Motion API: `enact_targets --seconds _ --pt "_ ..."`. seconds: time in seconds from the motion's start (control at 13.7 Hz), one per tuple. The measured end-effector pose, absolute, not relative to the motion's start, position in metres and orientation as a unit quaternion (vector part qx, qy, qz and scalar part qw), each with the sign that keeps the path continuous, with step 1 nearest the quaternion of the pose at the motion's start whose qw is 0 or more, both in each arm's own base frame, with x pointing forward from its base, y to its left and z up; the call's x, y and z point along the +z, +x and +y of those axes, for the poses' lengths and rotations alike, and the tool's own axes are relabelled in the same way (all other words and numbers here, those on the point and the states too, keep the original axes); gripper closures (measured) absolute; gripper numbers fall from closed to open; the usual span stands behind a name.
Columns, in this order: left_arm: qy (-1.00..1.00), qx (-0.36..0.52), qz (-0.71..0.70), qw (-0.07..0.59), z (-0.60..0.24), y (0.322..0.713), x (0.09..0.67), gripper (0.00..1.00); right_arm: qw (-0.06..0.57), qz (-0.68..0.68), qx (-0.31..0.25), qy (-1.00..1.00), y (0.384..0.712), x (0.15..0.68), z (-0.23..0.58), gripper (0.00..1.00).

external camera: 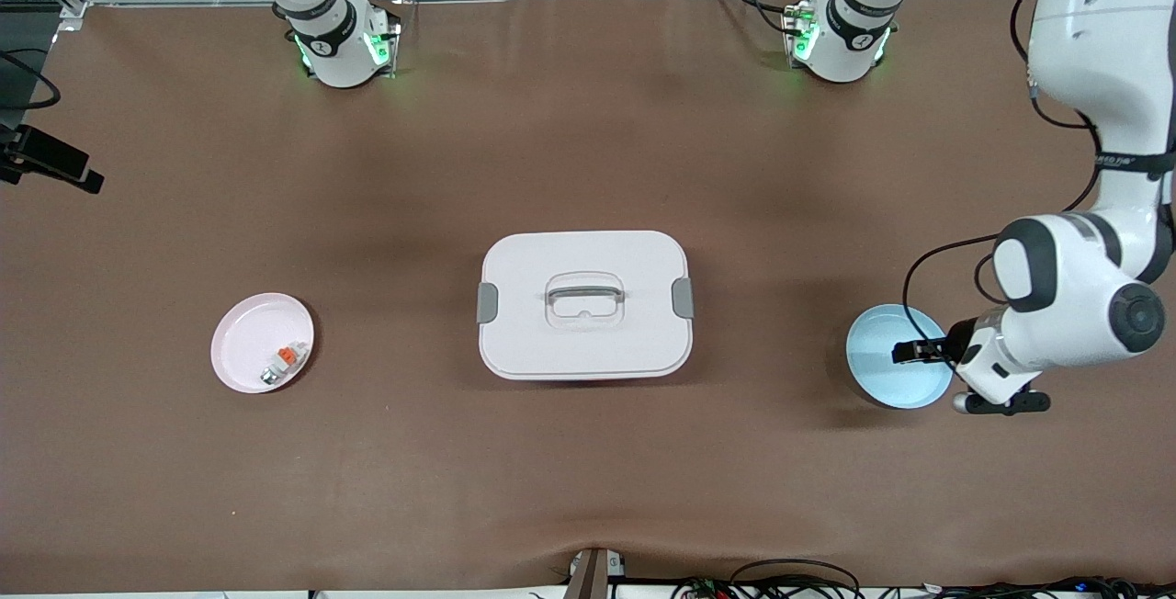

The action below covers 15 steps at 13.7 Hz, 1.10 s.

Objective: Transfer orange switch to right arm and place
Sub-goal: 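Lift the switch with the left gripper and carry it over the box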

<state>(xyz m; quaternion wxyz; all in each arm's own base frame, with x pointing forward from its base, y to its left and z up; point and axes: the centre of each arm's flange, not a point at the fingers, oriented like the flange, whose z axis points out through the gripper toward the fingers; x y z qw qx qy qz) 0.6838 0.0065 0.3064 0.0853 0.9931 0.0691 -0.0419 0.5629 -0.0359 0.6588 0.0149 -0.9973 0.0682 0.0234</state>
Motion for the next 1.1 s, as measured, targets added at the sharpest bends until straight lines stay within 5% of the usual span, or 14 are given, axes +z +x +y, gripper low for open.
enact_targets --seconds 0.51,1.1 --pt "0.958 -0.101 0.218 0.154 -0.015 0.639 0.456 0.28 0.016 0.091 0.022 -0.995 0.561 0.66 -0.062 0.0" --pt "0.871 -0.201 0.368 0.255 -0.068 0.612 0.546 0.28 0.015 0.16 0.026 -0.987 0.559 0.658 -0.078 0.0"
